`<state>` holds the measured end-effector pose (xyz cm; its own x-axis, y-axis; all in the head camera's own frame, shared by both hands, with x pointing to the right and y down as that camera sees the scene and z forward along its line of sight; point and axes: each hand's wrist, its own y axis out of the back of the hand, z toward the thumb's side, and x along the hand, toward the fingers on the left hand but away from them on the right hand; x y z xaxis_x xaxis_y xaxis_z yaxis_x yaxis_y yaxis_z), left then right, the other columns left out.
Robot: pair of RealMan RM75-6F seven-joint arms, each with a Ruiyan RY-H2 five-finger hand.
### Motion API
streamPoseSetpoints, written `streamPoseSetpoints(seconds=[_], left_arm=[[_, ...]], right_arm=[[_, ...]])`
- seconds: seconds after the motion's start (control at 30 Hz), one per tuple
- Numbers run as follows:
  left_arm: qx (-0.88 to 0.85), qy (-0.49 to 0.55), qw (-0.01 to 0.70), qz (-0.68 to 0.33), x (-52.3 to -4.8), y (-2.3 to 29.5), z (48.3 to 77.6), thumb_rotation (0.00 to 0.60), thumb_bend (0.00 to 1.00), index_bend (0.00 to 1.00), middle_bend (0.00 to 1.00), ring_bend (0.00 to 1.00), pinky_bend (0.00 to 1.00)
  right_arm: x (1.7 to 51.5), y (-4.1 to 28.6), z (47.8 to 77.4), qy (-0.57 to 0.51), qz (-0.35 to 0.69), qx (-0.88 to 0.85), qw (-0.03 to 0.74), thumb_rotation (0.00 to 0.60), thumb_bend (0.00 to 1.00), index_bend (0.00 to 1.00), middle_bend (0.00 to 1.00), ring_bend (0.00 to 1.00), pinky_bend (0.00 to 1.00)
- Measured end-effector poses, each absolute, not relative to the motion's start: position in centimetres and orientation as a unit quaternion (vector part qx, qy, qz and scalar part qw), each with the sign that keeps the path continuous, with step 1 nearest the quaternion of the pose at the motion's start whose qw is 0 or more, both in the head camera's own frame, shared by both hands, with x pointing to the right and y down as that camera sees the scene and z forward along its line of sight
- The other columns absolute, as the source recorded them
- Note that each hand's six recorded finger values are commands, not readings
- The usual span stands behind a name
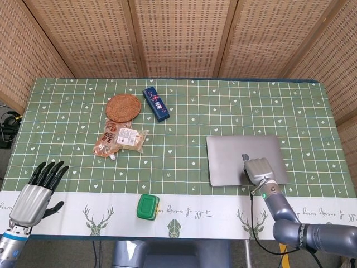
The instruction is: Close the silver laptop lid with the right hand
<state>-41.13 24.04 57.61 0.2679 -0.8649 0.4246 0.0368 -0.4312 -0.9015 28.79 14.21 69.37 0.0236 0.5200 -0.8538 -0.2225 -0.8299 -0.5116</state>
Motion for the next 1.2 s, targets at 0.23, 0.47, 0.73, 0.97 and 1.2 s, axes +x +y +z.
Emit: streamPoseSetpoints(seconds=[0.23, 0.47, 0.73, 0.97, 1.2], left_arm=[[-0.668, 0.310, 0.435, -0.519, -41.1, 24.1, 57.6, 0.600, 0.20, 0.00, 0.00, 0.00, 0.00], [-0.666, 0.315, 0.436, -0.517, -41.2, 24.0, 57.3, 0.600, 0.20, 0.00, 0.00, 0.00, 0.00], [-0.659, 0.330, 0.434, -0.518, -41.8, 23.7, 56.9, 0.600, 0.20, 0.00, 0.00, 0.00, 0.00], [-0.653, 0.340, 0.439, -0.515, -41.7, 23.8, 56.9, 0.600, 0.20, 0.00, 0.00, 0.00, 0.00], [-0.647, 0.346, 0.442, -0.516, -41.9, 24.1, 57.0, 0.600, 0.19, 0.00, 0.00, 0.00, 0.00]], right_arm=[[28.7, 14.2, 69.2, -0.115, 0.687, -0.665, 0.270, 0.600, 0.97, 0.71, 0.61, 0.49, 0.49], [28.7, 14.2, 68.9, -0.119, 0.683, -0.666, 0.273, 0.600, 0.94, 0.69, 0.59, 0.48, 0.47], [28.5, 13.1, 66.4, -0.168, 0.642, -0.678, 0.318, 0.600, 0.48, 0.29, 0.19, 0.13, 0.17], [29.2, 12.9, 62.9, -0.248, 0.553, -0.695, 0.388, 0.600, 0.24, 0.00, 0.00, 0.00, 0.05], [34.7, 14.3, 60.4, -0.343, 0.498, -0.682, 0.411, 0.600, 0.14, 0.00, 0.00, 0.00, 0.00]])
